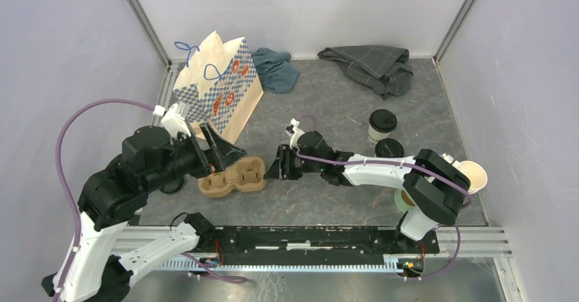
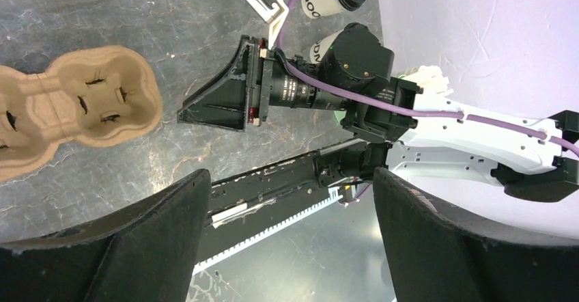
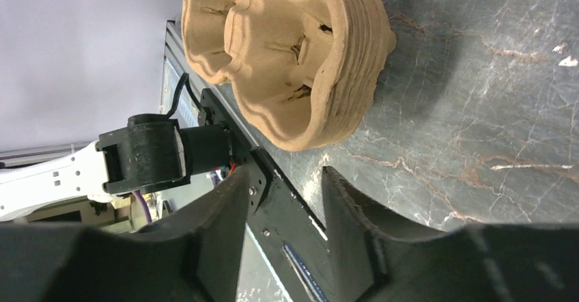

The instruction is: Pack the takeout coffee

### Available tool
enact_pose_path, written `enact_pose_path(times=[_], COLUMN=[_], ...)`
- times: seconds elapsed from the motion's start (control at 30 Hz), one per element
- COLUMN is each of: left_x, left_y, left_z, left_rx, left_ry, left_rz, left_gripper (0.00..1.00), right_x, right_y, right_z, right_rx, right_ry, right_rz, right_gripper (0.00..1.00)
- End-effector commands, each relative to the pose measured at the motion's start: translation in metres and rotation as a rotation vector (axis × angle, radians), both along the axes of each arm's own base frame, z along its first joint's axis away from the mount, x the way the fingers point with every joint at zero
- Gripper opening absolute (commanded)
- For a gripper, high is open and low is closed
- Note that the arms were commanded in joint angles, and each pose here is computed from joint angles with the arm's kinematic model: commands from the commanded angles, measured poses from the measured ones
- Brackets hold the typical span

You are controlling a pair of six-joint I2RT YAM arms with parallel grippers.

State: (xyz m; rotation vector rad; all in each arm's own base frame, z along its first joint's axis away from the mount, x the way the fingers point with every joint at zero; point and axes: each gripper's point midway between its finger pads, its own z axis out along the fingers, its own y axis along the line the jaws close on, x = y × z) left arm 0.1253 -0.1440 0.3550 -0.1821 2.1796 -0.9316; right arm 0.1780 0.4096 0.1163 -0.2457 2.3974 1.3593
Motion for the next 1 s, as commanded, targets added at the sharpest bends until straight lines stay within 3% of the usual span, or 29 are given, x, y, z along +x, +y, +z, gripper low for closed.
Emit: enact_pose_path(times=[0.0,0.33,0.43,0.97], left_x=[0.004,0.002,0.001,-0.002], left_y=[-0.003,-0.008,-0.008,-0.007], left_z=[0.002,0.000,-0.002,-0.004], left_rx=[-0.024,-0.034,-0.035,-0.047], left_ry=[0.015,0.030,0.032,0.040], left_rz=[0.023,-0.004,-0.005,-0.002], left_gripper=[0.94,0.94,0.94,0.94], right_x=[0.012,0.019,0.020,0.031], right_y=[0.012,0.016,0.018,0.031], right_z=[0.015,0.005,0.005,0.006], right_rx=[0.078,0.059,0.064,0.069], right_ry=[-0.046,-0.044,-0.042,-0.037], right_rz=[-0.015,-0.008,-0.001,0.009], right_gripper=[0.45,0.42,0.35,0.34])
